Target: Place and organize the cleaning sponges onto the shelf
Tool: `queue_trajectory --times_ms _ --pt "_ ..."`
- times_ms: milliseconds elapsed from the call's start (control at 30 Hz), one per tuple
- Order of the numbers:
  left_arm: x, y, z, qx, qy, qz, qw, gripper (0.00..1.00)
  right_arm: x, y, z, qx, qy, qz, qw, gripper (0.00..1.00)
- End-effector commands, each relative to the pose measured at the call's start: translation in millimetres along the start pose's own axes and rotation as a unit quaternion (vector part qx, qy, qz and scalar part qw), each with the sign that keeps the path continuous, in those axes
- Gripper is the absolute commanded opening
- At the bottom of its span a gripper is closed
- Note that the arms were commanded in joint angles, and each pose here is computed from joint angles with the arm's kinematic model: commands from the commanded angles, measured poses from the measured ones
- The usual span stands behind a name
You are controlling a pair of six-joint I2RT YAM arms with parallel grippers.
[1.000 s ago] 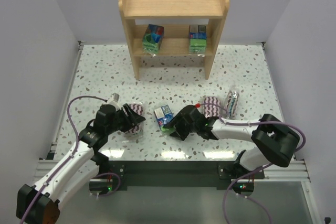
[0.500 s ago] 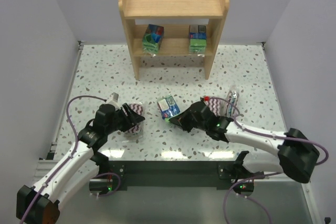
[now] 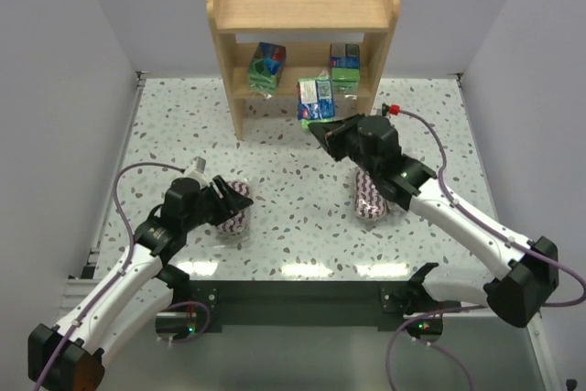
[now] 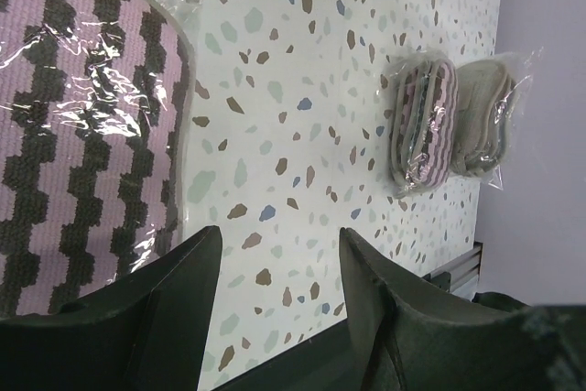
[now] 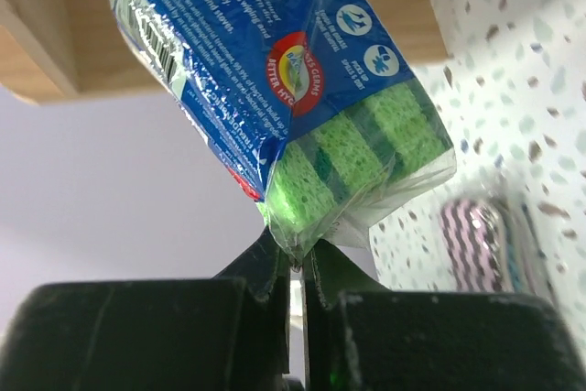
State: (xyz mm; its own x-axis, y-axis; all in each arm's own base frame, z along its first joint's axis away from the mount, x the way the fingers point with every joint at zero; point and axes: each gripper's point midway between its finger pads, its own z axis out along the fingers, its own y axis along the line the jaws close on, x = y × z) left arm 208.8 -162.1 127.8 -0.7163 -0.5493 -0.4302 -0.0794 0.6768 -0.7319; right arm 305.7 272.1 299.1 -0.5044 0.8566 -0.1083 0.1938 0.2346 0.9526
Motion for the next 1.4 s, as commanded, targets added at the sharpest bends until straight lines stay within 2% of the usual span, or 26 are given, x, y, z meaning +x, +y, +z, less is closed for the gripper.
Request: queue_trajectory --times_ms 0,267,400,733,1067,1100,1133,1167,1300,1367 --pt "-13.2 -19.9 -8.2 0.024 -0.019 0.01 0.999 0.59 -21.1 28.4 24.6 -0.011 -0.036 -0.001 0.999 0.0" --pt "-15.6 -21.0 -16.3 0.022 -0.027 0.009 0.999 0.59 -37.0 65.8 81.2 -0.014 -0.057 -0.003 0.998 0.0" --pt "-16.3 -20.9 -20.2 0.022 -0.032 0.008 0.999 0.59 -42.5 66.5 109.7 -0.007 -0.052 -0.004 0.999 0.0" --pt "-14.5 -19.4 -21.8 0.022 -0.031 0.007 0.999 0.59 -58.4 67.6 146.3 0.021 -0.058 0.002 0.998 0.0" --pt "-13.4 -16.6 -20.5 0.018 -0.03 0.007 0.999 0.6 -61.3 59.9 152.8 0.032 -0.061 0.003 0.998 0.0" --pt "-13.3 -16.4 -20.3 0.018 -0.03 0.007 0.999 0.6 -62.2 60.6 154.1 0.03 -0.062 -0.002 0.998 0.02" --pt "-13.0 -15.9 -19.8 0.017 -0.029 0.007 0.999 0.6 -64.0 61.7 155.3 0.028 -0.065 -0.006 0.997 0.11" --pt "-12.7 -15.8 -19.6 0.017 -0.028 0.007 0.999 0.6 -65.7 66.1 155.2 0.024 -0.067 -0.008 0.997 0.15" --pt "-12.6 -16.0 -20.1 0.017 -0.029 0.007 0.999 0.6 -68.4 71.8 160.8 0.016 -0.064 -0.014 0.998 0.42" --pt "-13.4 -15.3 -20.5 0.016 -0.031 0.007 0.999 0.61 -68.8 77.0 160.2 0.009 -0.062 -0.018 0.998 0.49"
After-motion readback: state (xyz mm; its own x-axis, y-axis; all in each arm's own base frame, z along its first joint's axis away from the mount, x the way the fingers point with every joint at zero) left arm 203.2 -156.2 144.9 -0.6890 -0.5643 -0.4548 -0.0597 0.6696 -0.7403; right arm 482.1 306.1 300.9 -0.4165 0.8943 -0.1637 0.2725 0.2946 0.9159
